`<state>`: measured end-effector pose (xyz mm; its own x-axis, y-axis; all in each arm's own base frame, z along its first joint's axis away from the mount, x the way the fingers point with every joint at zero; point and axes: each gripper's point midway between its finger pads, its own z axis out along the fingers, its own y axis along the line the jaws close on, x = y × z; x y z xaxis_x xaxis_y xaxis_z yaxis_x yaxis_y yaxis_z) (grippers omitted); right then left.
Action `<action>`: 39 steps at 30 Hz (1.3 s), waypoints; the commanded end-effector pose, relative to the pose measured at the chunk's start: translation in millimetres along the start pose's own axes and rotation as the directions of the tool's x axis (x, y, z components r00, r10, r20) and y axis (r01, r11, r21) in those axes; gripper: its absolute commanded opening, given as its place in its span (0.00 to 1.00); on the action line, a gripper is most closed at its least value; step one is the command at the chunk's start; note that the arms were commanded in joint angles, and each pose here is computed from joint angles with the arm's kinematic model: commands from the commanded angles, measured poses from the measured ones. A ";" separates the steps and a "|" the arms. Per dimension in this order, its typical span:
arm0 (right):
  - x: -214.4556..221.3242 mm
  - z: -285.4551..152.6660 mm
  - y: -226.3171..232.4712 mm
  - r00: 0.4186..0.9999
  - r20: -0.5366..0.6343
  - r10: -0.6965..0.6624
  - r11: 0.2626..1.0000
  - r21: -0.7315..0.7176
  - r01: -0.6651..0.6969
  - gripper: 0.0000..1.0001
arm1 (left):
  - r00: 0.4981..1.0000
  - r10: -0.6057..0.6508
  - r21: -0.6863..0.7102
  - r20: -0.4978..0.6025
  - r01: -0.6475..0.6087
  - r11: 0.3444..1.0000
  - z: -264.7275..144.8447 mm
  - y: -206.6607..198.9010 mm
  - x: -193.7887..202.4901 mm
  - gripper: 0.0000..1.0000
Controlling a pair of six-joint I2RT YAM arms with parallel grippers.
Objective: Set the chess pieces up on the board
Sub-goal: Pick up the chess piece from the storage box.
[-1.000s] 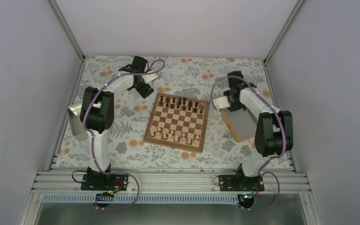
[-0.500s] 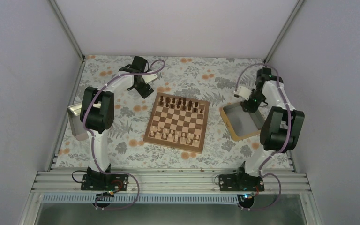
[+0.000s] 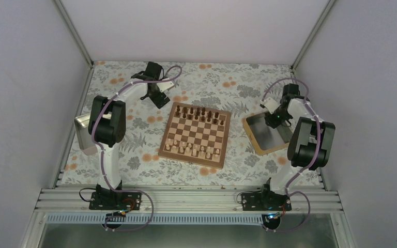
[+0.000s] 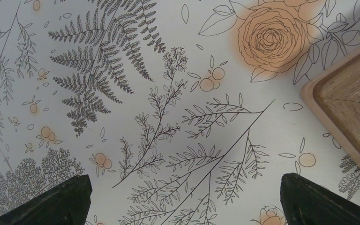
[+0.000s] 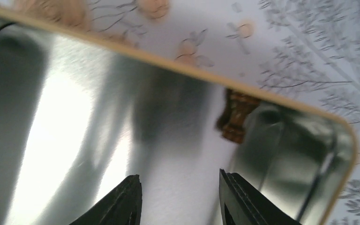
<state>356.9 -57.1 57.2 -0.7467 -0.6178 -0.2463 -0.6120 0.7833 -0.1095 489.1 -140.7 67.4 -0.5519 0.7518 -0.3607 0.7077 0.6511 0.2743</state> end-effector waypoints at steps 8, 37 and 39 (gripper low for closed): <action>-0.6 20.2 -41.3 0.995 0.016 0.099 0.985 0.143 -0.100 0.42 | 1.000 0.007 0.017 -0.007 -0.007 1.000 1.9 -4.0 0.9 1.00; -0.3 48.6 -41.7 0.987 0.112 0.117 0.986 0.109 -0.129 0.06 | 1.000 0.009 0.026 -0.011 -0.009 1.000 4.4 -7.2 1.6 1.00; 0.2 43.1 -41.6 0.988 0.103 0.111 0.986 0.111 -0.122 0.05 | 1.000 0.009 0.025 -0.011 -0.009 1.000 4.0 -6.7 1.9 1.00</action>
<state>401.1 -87.2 23.7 -0.7717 -0.5219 -0.3636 -0.4785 0.8529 -0.2087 487.4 -140.6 66.4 -0.5542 0.7528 -0.3552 0.7103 0.6501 0.2698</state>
